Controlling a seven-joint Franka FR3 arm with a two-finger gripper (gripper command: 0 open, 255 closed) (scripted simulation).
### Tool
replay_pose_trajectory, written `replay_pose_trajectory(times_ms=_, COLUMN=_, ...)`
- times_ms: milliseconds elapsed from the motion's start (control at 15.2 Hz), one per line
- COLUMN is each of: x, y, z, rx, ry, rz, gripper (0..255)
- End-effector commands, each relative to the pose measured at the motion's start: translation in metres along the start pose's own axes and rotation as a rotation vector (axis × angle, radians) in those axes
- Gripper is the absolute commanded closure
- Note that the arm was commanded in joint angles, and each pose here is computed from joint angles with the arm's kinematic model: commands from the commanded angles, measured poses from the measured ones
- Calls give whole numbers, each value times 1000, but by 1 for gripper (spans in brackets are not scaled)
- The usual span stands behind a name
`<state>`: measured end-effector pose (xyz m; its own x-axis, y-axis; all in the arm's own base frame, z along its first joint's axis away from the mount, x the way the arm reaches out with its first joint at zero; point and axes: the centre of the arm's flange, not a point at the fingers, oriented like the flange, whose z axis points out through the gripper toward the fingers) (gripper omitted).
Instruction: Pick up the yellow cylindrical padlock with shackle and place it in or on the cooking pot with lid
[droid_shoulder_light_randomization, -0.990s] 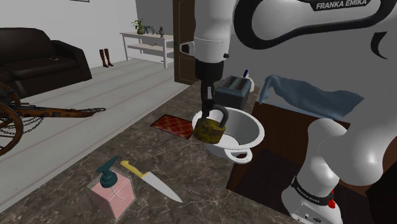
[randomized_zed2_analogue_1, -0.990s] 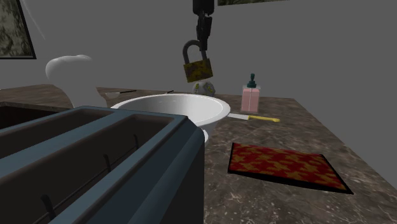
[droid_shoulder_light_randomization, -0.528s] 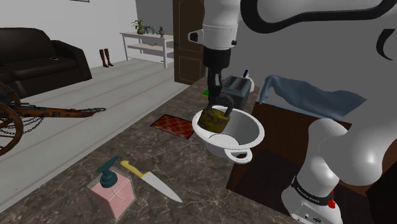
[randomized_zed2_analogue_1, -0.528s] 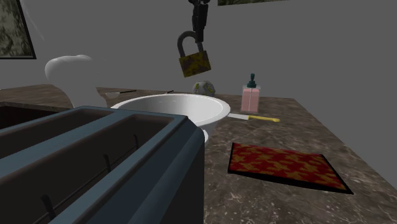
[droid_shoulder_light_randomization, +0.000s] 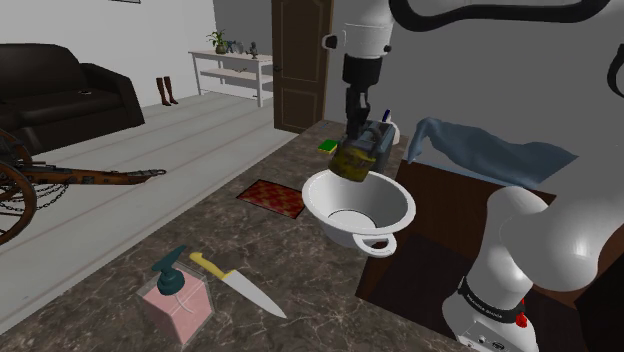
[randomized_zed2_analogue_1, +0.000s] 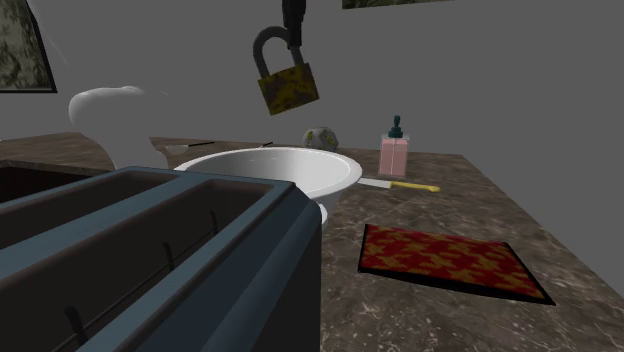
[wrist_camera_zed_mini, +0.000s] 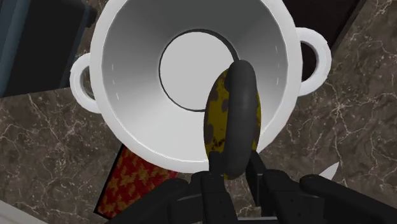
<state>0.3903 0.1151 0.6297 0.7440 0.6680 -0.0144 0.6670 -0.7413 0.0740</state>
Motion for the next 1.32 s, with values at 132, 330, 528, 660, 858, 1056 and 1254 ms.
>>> replay_pose_trajectory(times_ms=132, x=-25, y=38, z=-3, rx=0, ry=0, rz=-1, gripper=255)
replay_pose_trajectory(times_ms=330, x=-24, y=37, z=13, rx=0, ry=0, rz=-1, gripper=255)
replay_pose_trajectory(times_ms=528, x=-24, y=36, z=29, rx=0, ry=0, rz=-1, gripper=255)
replay_pose_trajectory(times_ms=660, x=-24, y=35, z=39, rx=0, ry=0, rz=-1, gripper=255)
replay_pose_trajectory(times_ms=858, x=-24, y=34, z=55, rx=0, ry=0, rz=-1, gripper=255)
replay_pose_trajectory(times_ms=1056, x=-24, y=33, z=71, rx=0, ry=0, rz=-1, gripper=255)
replay_pose_trajectory(times_ms=1254, x=-23, y=31, z=87, rx=0, ry=0, rz=-1, gripper=255)
